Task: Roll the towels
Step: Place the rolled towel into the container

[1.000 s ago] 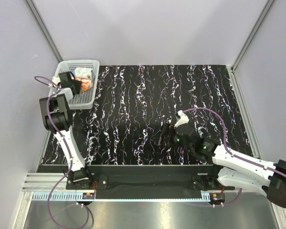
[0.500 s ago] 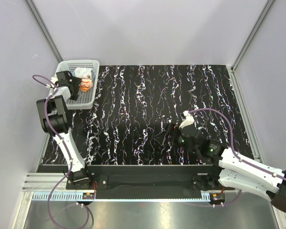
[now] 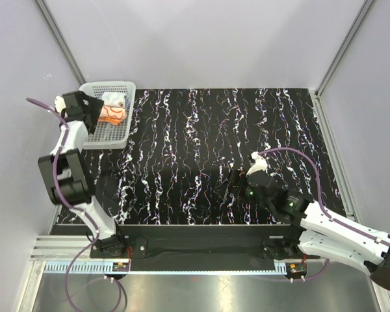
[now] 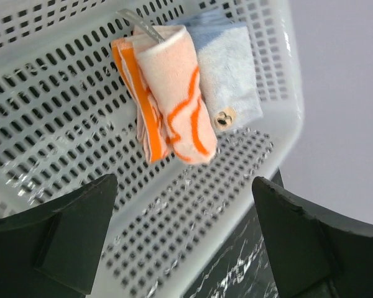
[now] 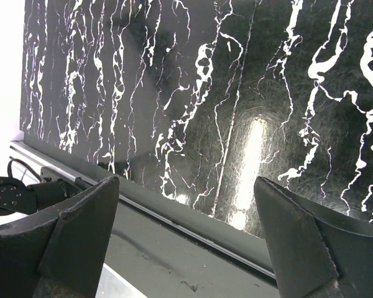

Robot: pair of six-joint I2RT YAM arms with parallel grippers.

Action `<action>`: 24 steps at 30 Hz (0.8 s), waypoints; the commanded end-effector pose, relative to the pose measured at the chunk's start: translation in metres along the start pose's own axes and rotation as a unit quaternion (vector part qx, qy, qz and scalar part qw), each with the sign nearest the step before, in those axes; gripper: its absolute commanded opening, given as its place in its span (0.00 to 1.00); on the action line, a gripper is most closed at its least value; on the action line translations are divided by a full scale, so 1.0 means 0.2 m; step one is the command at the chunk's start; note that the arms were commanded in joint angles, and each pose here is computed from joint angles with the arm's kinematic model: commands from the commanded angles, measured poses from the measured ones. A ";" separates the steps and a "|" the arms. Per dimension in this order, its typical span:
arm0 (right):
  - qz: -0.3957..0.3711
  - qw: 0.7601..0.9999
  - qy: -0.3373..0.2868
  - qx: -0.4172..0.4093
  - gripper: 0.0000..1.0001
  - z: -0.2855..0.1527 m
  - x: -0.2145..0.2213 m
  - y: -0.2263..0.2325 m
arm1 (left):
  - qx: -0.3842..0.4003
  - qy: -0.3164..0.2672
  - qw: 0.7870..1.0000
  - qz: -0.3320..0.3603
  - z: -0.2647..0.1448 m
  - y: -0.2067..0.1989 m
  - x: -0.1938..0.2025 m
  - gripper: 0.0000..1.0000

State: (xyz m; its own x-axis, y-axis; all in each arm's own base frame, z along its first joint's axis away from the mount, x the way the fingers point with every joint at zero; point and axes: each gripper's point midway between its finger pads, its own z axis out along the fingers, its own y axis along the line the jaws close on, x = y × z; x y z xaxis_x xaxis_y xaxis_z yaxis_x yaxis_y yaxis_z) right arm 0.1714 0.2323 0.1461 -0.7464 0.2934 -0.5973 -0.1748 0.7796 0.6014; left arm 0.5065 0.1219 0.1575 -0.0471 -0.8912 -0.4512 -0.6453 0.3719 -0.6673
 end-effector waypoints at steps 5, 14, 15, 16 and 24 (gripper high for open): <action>-0.024 0.999 -0.017 -0.015 0.97 0.00 -0.10 0.11 | 0.072 -0.075 0.988 0.111 -0.53 -0.04 -0.11 0.96; -0.026 0.998 0.018 -0.048 0.95 0.10 -0.05 0.22 | 0.059 -0.187 0.924 0.328 -0.95 0.06 -0.02 0.97; -0.022 0.998 0.018 -0.052 0.95 0.10 -0.05 0.23 | 0.055 -0.199 0.905 0.372 -0.98 0.06 0.00 0.98; -0.022 0.998 0.017 -0.058 0.95 0.10 -0.05 0.25 | 0.070 -0.199 0.893 0.398 -1.00 0.01 0.09 0.99; -0.033 0.997 0.021 -0.063 0.95 0.10 -0.02 0.22 | 0.024 -0.131 0.877 0.462 -0.86 0.22 0.36 0.98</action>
State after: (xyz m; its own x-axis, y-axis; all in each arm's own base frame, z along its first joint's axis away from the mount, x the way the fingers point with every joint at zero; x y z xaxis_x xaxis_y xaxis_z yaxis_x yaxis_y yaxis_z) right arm 0.1780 0.2670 0.1420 -0.7854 0.2093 -0.5825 -0.2391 0.7655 0.5974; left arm 0.3491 0.0172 0.2104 -0.3269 -0.1566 -0.9320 -0.3413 0.9392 -0.0381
